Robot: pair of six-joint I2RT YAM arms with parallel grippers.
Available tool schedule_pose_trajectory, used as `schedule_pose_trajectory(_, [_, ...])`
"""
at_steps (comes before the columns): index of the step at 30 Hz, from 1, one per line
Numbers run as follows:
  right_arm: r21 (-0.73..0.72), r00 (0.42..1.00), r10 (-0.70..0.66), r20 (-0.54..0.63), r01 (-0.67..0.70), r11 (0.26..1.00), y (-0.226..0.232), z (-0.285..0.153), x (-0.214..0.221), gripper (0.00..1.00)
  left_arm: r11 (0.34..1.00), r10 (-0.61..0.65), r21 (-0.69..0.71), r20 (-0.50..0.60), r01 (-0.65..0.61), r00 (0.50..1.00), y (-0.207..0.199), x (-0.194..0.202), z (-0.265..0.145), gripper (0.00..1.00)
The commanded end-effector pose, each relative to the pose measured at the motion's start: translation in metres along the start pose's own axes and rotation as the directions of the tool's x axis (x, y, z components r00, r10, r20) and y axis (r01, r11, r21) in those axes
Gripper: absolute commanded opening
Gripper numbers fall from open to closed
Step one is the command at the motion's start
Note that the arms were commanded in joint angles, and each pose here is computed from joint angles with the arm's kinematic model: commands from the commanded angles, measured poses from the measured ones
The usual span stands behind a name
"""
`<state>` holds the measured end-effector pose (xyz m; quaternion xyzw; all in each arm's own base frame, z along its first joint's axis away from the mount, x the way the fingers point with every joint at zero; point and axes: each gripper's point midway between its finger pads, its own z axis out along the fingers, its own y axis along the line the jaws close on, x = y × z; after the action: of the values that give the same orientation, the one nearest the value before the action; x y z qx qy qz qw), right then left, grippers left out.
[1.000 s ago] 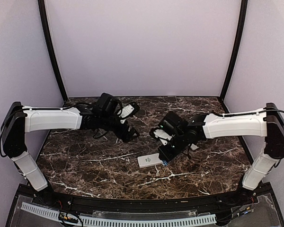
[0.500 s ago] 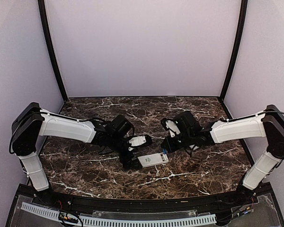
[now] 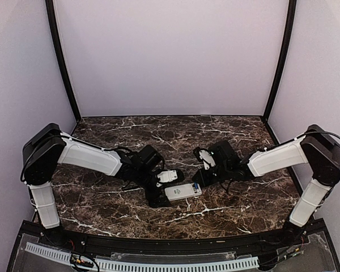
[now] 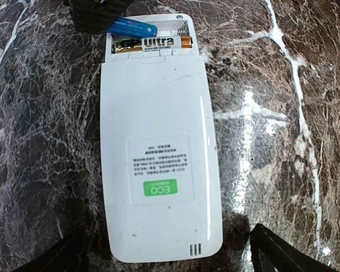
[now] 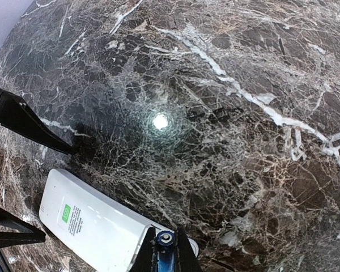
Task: Load the batteries into the remote control
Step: Hold the remote control without the battery cover at the center of the board, then place the battery in the remote control without the battery cover.
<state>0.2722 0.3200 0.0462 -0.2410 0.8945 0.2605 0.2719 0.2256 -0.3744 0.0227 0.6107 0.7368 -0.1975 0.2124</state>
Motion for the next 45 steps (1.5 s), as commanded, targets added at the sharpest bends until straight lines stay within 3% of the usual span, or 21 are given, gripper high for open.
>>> schedule_pose_trajectory(1, [0.001, 1.0, -0.002, 0.004, 0.002, 1.0, -0.005, 0.0, 0.006, 0.0, 1.0, 0.012, 0.001, -0.013, -0.012, 1.0, -0.001, 0.002, 0.005, 0.99])
schedule_pose_trajectory(23, [-0.021, 0.998, 0.025, -0.065, -0.027, 0.999, -0.005, -0.007, 0.034, 0.0, 1.0, 0.004, -0.012, -0.039, -0.004, 0.999, 0.002, 0.006, 0.01, 0.99])
schedule_pose_trajectory(45, [-0.028, 0.994, -0.045, -0.095, 0.042, 0.999, 0.004, -0.017, 0.018, 0.29, 0.999, 0.039, 0.0, -0.047, -0.039, 0.998, 0.001, 0.008, 0.013, 0.99])
